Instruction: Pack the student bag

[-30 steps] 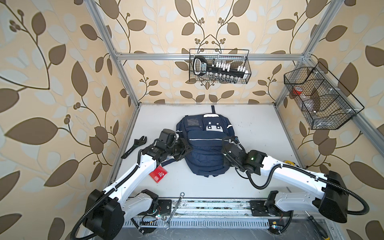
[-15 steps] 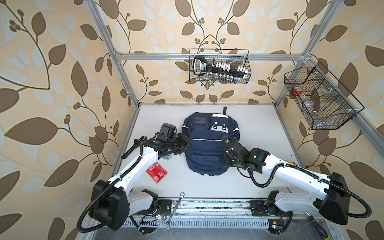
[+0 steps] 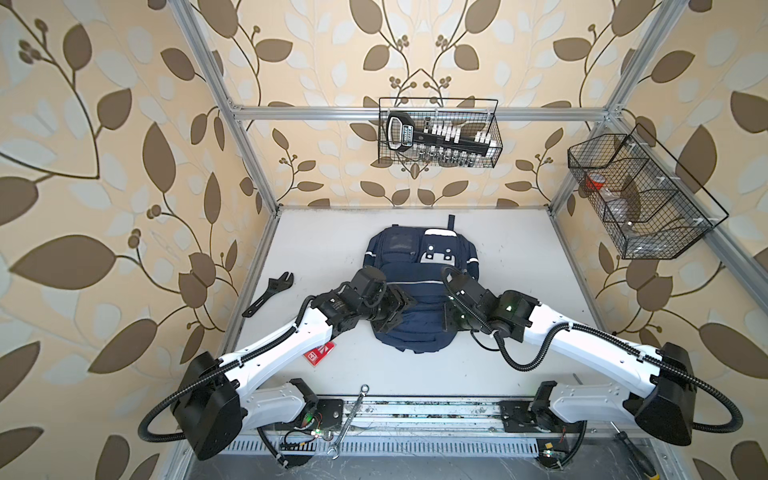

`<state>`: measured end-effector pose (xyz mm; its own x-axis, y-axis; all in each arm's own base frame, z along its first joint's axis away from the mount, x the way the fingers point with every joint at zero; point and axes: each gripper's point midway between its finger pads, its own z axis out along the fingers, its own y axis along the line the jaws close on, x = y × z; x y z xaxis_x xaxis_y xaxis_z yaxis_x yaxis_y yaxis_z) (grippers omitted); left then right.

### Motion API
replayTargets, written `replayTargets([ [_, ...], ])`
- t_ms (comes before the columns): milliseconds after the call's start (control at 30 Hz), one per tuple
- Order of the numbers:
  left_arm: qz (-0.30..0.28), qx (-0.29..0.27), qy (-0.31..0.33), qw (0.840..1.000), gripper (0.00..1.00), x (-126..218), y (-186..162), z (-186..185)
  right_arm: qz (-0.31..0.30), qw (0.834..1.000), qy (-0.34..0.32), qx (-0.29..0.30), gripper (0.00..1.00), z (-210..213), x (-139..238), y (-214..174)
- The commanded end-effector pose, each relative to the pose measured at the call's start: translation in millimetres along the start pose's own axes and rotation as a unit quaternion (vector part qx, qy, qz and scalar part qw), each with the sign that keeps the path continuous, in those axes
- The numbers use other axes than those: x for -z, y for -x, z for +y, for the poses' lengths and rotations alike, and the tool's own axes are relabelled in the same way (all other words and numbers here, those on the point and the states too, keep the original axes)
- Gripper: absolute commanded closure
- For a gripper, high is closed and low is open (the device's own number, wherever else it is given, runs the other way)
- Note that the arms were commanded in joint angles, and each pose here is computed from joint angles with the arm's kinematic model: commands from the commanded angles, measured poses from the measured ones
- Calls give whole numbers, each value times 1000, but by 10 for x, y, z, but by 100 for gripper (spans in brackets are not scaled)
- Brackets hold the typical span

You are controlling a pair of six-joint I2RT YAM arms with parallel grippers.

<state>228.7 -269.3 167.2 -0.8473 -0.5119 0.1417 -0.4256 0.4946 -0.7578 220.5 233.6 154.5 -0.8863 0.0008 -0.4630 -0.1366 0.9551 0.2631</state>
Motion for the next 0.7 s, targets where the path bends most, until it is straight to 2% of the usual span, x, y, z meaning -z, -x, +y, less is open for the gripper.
replayTargets([
  [0,-17,18,-51,998,34,59,11,-299,-2,1000,29,6,100,224,94,27],
  [67,-28,23,-51,998,35,70,43,-283,2,1000,29,10,100,250,82,-19],
  [167,-36,24,-51,998,42,51,79,-305,6,999,33,15,100,293,72,-78],
  [233,-36,20,-47,998,47,14,93,-323,8,999,34,18,100,305,64,-110],
  [333,-33,20,-42,998,60,-62,102,-275,8,999,36,18,100,311,75,-125],
  [433,-24,25,-34,999,61,-109,80,-176,2,999,39,18,100,302,107,-110],
  [667,-3,23,-21,1000,54,-132,-45,-71,1,999,40,24,100,309,112,-106],
])
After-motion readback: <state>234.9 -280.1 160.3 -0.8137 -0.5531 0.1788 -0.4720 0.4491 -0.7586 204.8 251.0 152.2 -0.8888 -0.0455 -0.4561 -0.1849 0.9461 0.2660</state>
